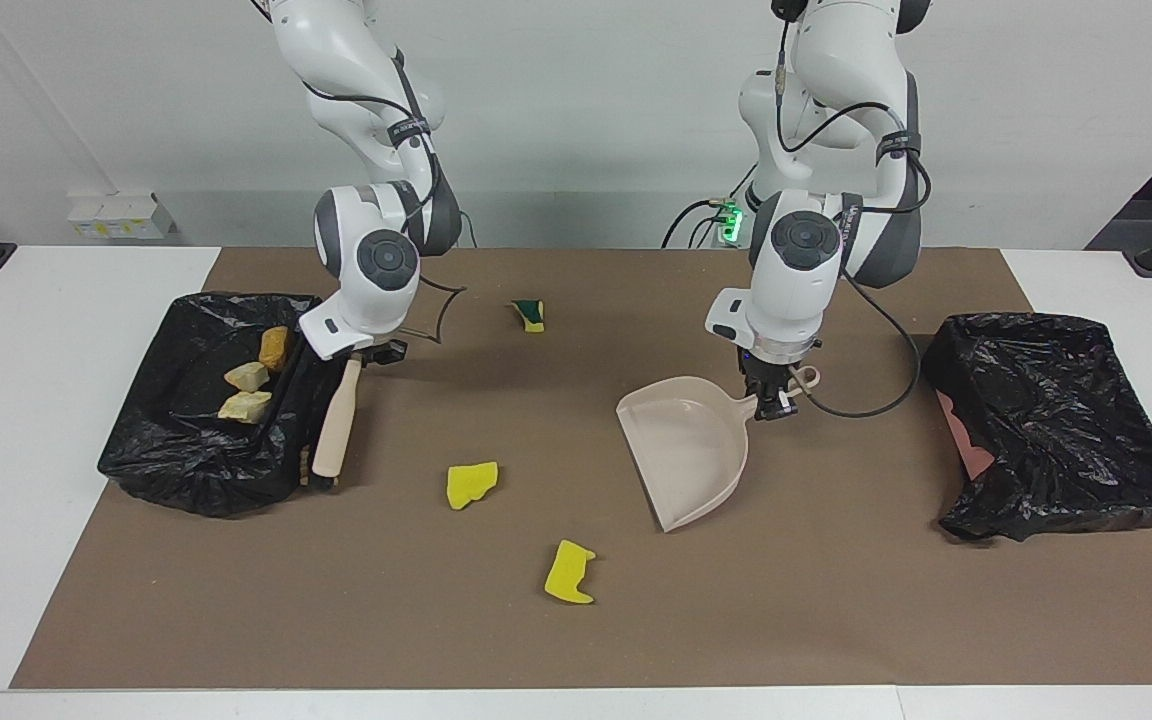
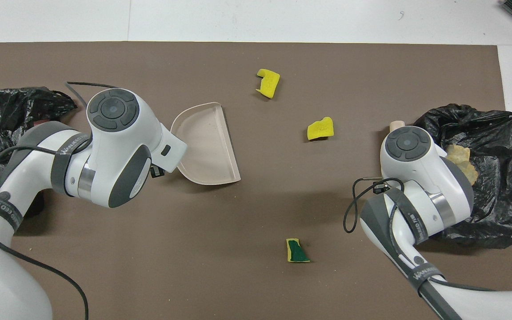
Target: Sweep and dump trash in bin
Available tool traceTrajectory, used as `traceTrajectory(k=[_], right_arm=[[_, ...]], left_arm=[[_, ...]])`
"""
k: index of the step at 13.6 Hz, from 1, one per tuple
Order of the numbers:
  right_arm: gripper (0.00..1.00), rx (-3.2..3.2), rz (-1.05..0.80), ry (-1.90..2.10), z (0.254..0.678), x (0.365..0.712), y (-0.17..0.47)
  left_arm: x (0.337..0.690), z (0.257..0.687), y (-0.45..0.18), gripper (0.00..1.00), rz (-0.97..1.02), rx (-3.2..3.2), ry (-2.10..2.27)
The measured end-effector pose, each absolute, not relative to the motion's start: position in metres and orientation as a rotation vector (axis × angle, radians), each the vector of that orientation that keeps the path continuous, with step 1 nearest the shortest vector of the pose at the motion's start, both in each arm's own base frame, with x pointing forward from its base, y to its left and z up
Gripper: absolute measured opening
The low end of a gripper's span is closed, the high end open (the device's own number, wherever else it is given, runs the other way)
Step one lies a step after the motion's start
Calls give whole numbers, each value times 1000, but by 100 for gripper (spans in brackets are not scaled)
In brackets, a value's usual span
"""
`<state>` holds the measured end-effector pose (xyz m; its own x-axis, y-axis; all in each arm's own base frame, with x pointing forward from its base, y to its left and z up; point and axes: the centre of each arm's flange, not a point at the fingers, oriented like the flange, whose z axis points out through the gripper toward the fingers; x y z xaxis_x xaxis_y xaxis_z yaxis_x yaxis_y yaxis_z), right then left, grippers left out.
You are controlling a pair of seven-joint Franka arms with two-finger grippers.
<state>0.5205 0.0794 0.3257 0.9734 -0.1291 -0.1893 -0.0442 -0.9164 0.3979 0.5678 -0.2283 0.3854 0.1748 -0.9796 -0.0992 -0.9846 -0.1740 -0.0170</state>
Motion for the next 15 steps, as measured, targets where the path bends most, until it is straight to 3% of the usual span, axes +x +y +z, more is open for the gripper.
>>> traceTrajectory(k=[4,7,10,15], right_arm=[[26,2844,-296,-49,338,528,151],[26,2865,-315,-9,372,537,194],[26,2841,-316,-61,400,556,177],[26,2755,-359,-168,386,575,91]], left_arm=[[560,379,-226,33,105,-2294,1994],[554,374,-226,33,111,-2253,2010],[552,375,-226,33,104,-2243,2014],[552,374,-226,33,105,-2242,2014]])
